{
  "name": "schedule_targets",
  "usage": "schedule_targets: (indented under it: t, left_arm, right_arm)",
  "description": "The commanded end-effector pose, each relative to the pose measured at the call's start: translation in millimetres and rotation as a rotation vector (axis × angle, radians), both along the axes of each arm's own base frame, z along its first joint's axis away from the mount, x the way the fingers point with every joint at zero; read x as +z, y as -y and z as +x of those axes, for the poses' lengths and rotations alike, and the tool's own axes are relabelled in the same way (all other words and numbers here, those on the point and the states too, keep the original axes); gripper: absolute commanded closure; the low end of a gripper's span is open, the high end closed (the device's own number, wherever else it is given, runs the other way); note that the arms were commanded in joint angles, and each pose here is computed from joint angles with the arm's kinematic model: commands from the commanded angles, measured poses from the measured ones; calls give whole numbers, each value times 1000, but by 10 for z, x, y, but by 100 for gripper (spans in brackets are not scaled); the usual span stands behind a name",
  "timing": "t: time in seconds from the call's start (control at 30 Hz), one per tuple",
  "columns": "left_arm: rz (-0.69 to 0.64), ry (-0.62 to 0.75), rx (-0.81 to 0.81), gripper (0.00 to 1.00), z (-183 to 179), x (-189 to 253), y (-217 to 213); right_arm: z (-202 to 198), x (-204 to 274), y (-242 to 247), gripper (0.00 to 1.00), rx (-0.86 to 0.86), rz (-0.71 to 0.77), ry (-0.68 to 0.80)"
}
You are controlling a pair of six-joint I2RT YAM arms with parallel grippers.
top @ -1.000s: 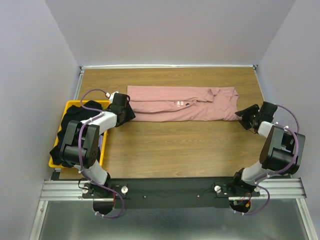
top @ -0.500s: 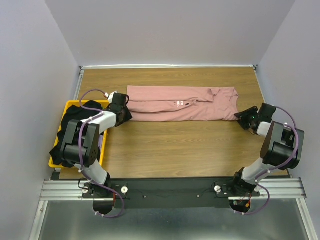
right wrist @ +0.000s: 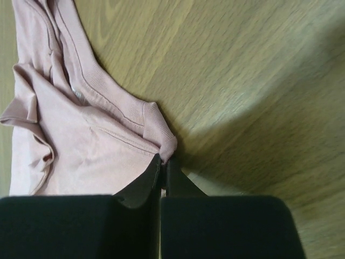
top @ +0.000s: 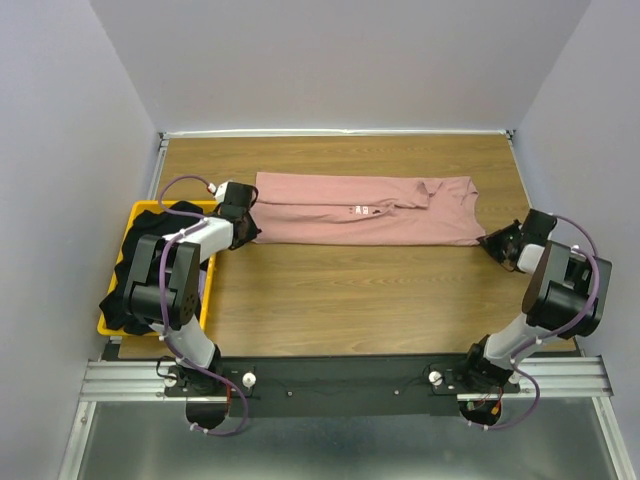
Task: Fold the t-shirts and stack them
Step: Fold the tshirt
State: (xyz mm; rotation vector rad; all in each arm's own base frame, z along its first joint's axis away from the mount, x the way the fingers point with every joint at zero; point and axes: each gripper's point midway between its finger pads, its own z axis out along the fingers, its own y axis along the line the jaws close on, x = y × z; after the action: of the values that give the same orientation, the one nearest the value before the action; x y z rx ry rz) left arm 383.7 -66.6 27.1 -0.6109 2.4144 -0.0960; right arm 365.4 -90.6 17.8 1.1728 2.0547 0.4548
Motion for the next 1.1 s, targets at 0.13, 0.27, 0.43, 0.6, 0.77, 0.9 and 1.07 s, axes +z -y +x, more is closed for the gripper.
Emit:
schedule_targets:
  t: [0.13, 0.27, 0.43, 0.6, 0.77, 0.9, 1.07]
  left_arm:
    - [81, -83, 37, 100, -232, -87, -237]
    - [63, -82, 41, 100, -478, -94, -256]
    - [19, -55, 38, 82, -621, -48, -212]
    - [-22, 31, 9, 40, -655, 216, -134]
    - [-21, 170, -5, 24, -609, 691, -130]
    - [12, 309, -83, 21, -529, 1155, -67]
    - [84, 544, -166, 17, -438, 1765, -70]
  right_arm:
    - [-240, -56, 369, 94, -113, -129, -112]
    - [-445, -101, 369, 89, -136, -159, -165]
    - [-549, -10, 322, 74, -117, -170, -176]
    - [-471, 374, 254, 47, -89, -158, -97]
    - [-278, 878, 153, 44, -41, -192, 38]
    - [17, 1136, -359, 45, 136, -175, 129]
    - [276, 958, -969, 48, 284, -54, 145]
